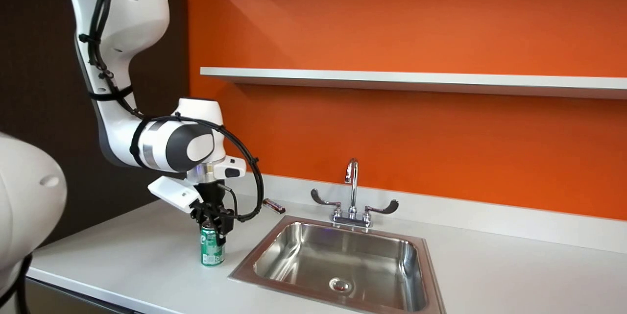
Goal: Put the sprite can on the left side of the first shelf
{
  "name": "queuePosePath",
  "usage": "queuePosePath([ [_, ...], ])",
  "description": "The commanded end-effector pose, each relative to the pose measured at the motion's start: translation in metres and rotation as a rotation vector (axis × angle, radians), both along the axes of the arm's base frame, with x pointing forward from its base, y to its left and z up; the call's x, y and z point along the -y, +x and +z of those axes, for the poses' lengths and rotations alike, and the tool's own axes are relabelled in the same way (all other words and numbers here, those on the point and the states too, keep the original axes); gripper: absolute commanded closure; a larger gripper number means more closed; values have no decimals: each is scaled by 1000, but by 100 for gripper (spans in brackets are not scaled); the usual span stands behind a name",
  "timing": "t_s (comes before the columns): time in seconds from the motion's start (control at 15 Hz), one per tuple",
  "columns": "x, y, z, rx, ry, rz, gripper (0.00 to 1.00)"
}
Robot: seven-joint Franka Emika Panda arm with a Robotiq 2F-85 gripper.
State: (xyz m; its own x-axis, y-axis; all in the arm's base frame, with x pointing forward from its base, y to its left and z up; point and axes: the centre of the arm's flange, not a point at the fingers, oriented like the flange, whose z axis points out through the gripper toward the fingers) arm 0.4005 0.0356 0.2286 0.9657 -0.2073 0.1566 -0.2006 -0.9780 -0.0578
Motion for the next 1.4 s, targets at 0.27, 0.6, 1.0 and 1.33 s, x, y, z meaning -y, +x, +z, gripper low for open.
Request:
queuePosePath([
  [0.27,4,-16,16,-12,-36,-4,61],
  [0.6,3,-24,40,-25,-65,17,61],
  [1.0,-6,-33,83,-43,-91,36,61],
  [1.33,-17,-43,136,-24,-115,56,61],
])
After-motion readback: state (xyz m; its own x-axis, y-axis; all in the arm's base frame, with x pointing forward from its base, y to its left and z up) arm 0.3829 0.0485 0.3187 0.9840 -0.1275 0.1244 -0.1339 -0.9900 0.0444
